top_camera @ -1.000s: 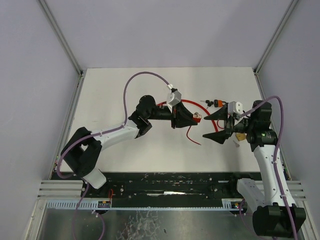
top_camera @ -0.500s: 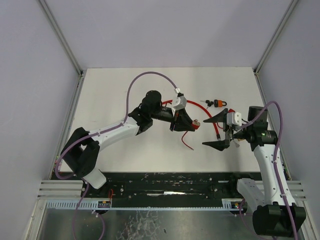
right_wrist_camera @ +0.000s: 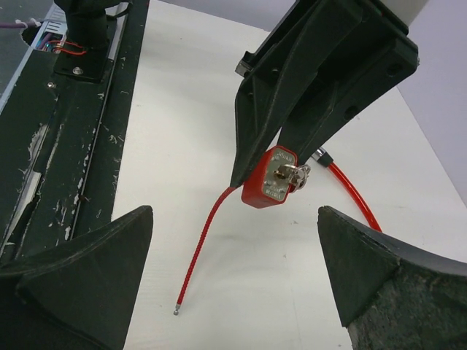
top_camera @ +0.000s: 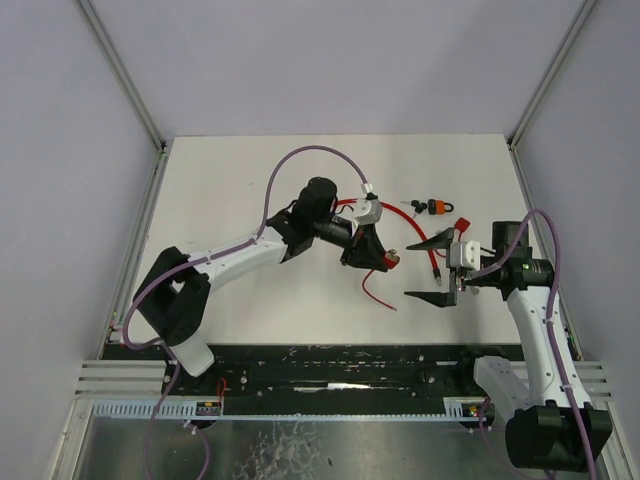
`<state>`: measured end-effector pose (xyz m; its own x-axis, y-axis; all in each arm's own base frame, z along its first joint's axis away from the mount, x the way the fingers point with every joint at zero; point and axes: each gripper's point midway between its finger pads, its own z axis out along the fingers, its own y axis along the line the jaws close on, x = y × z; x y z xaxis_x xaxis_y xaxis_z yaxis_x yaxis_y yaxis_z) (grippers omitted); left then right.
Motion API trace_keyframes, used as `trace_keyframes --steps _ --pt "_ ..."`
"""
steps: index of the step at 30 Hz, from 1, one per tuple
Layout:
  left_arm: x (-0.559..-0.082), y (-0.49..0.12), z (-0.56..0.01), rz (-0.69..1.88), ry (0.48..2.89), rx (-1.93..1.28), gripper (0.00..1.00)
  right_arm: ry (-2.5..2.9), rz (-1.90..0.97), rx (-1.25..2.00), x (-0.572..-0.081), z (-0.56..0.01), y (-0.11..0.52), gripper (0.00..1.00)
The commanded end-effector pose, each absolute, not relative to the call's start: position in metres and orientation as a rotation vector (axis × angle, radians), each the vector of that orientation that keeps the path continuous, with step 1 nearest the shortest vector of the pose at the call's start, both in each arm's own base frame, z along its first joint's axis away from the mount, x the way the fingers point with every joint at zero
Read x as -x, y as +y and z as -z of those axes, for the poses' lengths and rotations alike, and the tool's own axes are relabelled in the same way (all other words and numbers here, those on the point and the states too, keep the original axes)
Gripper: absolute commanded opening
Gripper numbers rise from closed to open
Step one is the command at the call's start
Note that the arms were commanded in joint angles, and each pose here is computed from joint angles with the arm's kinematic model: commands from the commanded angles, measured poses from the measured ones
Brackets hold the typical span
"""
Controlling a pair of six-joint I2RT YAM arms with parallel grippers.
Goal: Lock with the key
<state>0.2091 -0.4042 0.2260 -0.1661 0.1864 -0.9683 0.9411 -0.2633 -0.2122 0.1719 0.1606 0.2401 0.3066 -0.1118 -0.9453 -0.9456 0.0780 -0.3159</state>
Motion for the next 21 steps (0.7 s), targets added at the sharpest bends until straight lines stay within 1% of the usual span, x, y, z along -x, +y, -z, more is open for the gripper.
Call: trace_keyframes --steps 1,14,21 --pt "-0.211 -0.405 -0.235 1.506 1.278 -1.479 0.00 1.025 -0.810 1.368 -0.171 -0.247 0.160 1.00" --pt "-0.213 -0.405 -0.221 1.509 1.356 -1.524 0.00 0.976 -0.723 1.423 -0.169 -0.246 0.159 1.00" --pt "-0.213 -0.403 -0.219 1.494 1.360 -1.535 0.00 0.928 -0.673 1.587 -0.170 -0.249 0.164 1.00"
